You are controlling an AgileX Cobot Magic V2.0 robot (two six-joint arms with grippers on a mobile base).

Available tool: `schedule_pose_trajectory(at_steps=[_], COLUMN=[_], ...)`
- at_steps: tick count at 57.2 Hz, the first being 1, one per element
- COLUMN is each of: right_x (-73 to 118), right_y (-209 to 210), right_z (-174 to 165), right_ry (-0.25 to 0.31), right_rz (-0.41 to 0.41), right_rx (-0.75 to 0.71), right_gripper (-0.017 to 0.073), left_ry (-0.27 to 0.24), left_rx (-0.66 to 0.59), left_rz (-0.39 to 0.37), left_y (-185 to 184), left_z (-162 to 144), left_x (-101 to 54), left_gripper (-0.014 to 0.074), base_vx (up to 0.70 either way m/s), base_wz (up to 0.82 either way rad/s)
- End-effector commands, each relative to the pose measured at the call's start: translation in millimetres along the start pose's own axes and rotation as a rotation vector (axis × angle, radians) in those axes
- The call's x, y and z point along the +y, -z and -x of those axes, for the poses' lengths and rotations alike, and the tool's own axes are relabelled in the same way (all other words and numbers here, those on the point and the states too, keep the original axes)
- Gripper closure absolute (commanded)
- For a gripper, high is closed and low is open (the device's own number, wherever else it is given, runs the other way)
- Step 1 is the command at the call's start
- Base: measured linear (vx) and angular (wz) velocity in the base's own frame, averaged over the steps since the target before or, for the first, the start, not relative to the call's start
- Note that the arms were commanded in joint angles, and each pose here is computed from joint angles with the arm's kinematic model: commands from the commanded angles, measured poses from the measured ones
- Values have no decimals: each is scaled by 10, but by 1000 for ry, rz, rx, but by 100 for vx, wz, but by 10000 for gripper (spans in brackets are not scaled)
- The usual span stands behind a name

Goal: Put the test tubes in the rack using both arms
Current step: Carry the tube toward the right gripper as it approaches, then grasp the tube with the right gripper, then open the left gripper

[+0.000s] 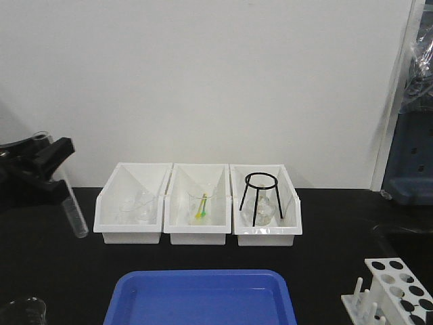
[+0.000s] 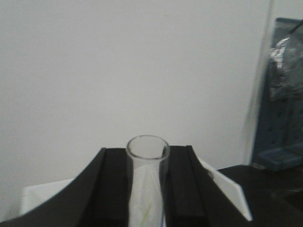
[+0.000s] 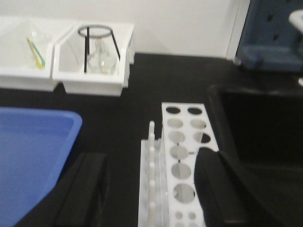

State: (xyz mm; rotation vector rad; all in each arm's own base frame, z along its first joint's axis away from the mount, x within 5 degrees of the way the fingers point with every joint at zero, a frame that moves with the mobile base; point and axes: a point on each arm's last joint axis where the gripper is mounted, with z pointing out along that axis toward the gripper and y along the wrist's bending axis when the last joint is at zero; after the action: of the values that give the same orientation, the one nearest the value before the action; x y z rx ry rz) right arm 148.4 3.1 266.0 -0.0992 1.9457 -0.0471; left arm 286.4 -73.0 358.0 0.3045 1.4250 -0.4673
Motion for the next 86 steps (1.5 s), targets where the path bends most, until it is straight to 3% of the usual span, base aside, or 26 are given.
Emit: schedule_pose_trajectory(at_steps=[1, 9, 15, 21, 25, 36, 48, 66, 86], right_x=[7, 299, 598, 888, 1065, 1430, 1783, 1955, 2074], right_y=[-79, -284, -453, -616, -699, -799, -943, -1213, -1381], right_z=[269, 557, 735, 871, 965, 1190, 1272, 1327, 1434], right_ry=[70, 214, 257, 298, 322, 347, 382, 391, 379], right_rz=[11, 158, 272, 358, 403, 485, 547, 544, 542], right_rx=[-34, -44, -42, -11, 8, 4, -1, 3, -16], right_gripper=[90, 90, 90, 90, 90, 90, 88, 88, 88], left_ry=[97, 221, 275, 385, 428, 460, 500, 528, 540], left_rx=[-93, -68, -51, -14, 21, 88, 67, 35, -17], left_rz=[-154, -279, -364, -438, -459, -460, -485, -483, -546], left_y=[-132, -412, -581, -685, -738, -825, -862, -870, -843], left_z=[182, -50, -286, -524, -672, -961, -1054, -1021, -962], left_x=[-191, -342, -461, -575, -633, -668, -664, -654, -688], left_gripper=[561, 561, 561, 561, 561, 561, 561, 561, 561], base_vx=[0, 0, 0, 0, 0, 0, 0, 0, 0], base_wz=[0, 0, 0, 0, 0, 0, 0, 0, 0])
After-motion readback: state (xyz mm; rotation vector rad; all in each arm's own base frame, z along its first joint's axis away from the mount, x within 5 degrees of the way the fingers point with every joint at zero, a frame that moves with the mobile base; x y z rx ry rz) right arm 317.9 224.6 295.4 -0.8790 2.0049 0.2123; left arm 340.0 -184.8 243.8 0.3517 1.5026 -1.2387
